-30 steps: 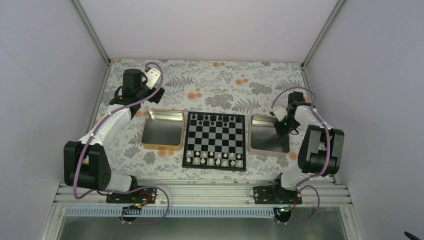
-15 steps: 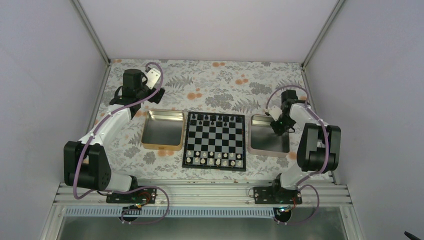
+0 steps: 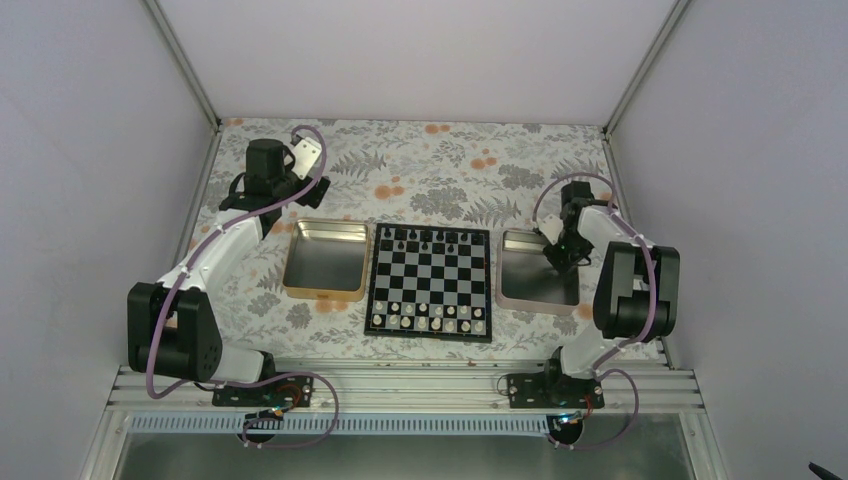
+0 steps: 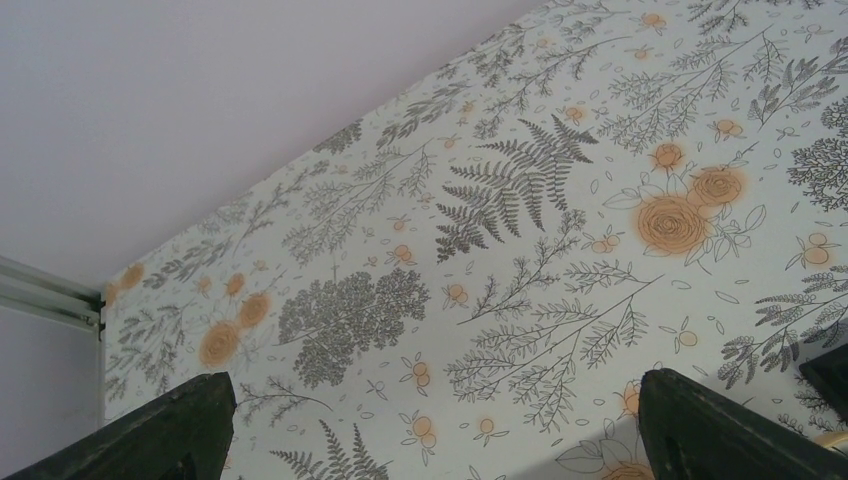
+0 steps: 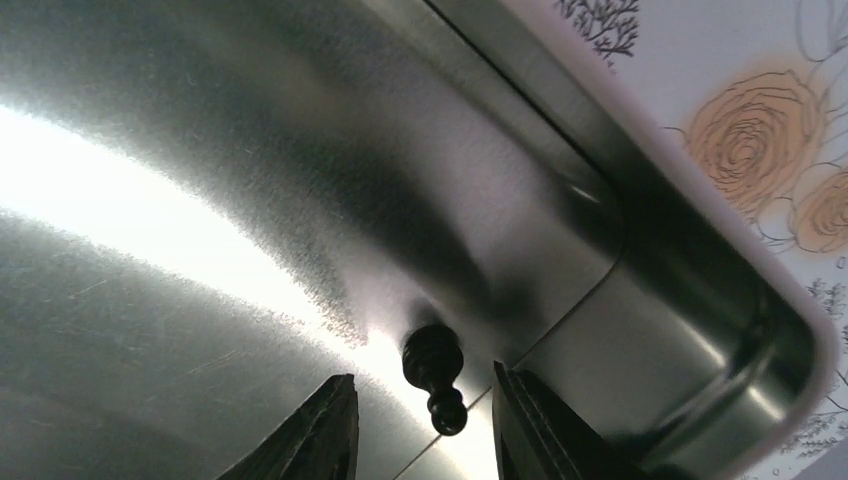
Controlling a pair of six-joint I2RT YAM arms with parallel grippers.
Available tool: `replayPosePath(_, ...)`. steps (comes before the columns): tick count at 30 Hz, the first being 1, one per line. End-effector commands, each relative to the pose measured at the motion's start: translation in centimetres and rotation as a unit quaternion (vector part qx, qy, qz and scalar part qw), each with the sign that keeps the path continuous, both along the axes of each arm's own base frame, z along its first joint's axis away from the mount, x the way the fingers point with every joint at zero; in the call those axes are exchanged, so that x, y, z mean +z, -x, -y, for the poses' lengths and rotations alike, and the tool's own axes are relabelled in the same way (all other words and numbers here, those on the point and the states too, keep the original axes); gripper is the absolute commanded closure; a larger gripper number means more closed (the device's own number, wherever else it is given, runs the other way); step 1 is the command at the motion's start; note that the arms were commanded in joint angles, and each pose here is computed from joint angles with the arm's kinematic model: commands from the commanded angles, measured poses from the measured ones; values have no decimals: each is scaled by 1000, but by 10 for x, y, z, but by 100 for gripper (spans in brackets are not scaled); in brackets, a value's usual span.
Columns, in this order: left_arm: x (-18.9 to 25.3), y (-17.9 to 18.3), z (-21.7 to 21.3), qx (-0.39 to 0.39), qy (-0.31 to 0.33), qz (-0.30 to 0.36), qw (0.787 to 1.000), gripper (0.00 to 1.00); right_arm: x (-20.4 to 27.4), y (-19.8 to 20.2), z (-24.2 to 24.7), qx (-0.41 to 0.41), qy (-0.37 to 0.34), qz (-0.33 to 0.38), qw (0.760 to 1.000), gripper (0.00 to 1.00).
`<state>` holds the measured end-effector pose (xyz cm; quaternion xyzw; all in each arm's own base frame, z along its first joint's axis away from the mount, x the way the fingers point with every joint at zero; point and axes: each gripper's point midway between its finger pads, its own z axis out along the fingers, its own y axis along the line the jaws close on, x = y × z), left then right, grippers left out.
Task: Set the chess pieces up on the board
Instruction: Pick up the chess piece from the storage box.
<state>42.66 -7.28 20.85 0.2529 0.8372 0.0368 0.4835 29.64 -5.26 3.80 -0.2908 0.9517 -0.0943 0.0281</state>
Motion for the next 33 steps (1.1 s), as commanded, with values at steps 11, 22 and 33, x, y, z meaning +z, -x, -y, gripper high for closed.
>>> replayPosePath(11,8,3,4,-11,3,13,1000,0,-12,0,2,4,13,-22,1000,73)
replayPosePath(22,8,3,4,-10,2,13,1000,0,5,-6,-5,5,10,-5,1000,87)
replayPosePath(33,13,3,3,-9,3,17,1000,0,82,-25,-100,92,-77,37,992,87)
